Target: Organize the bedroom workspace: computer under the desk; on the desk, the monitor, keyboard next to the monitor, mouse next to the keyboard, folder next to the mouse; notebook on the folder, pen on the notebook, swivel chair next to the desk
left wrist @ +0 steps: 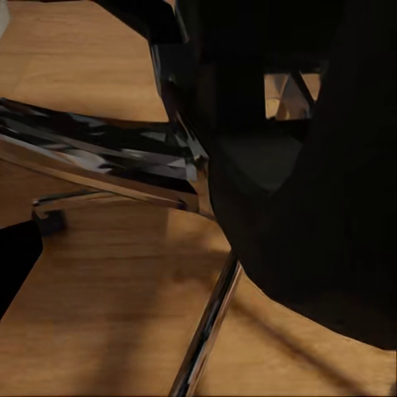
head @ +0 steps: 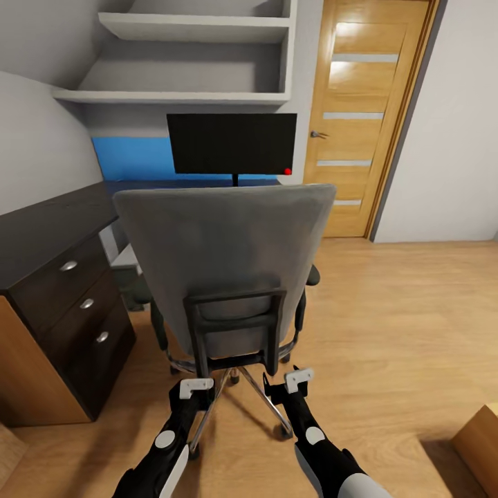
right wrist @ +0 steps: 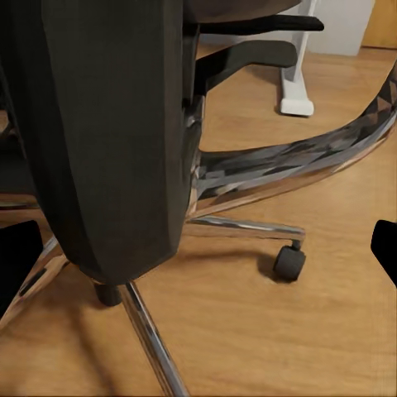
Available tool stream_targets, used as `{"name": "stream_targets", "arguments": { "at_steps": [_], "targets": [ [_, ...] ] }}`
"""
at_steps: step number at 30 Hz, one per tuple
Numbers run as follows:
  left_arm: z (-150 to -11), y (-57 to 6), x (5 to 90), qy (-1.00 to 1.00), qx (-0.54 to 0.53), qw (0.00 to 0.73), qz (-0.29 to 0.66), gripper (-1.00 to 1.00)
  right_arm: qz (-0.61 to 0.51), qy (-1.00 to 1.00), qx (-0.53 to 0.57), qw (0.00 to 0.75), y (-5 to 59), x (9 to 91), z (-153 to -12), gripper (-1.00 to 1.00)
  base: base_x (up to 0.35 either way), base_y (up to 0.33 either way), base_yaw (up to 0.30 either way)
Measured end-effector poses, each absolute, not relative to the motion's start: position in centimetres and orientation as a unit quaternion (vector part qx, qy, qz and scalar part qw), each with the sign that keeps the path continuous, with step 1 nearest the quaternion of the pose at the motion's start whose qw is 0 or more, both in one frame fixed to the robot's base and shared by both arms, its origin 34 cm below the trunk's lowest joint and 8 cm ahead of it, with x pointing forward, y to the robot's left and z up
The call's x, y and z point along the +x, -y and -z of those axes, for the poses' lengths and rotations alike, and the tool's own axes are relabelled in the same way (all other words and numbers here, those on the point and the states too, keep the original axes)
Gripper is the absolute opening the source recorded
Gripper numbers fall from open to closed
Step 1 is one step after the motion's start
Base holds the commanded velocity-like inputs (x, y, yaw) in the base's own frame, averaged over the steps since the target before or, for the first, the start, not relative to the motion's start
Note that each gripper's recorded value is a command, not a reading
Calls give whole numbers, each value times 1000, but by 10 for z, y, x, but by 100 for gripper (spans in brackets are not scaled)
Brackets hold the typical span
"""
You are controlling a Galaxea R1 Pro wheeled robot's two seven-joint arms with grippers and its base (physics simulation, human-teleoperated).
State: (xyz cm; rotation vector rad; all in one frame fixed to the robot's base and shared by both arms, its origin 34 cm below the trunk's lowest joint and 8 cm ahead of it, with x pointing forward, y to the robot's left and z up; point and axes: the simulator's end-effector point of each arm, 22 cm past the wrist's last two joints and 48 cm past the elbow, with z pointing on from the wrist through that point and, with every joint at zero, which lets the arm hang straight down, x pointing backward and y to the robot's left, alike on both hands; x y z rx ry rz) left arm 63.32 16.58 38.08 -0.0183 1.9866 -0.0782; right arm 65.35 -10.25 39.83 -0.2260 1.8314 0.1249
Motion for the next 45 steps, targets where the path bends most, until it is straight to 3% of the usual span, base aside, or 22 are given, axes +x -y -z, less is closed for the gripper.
{"name": "stream_targets", "arguments": {
  "at_steps": [45],
  "targets": [
    [-379, -166, 632, -838, -5, 544, 32, 100, -54, -792, -99, 600, 102, 652, -396, 100, 331, 0, 0]
  ]
}}
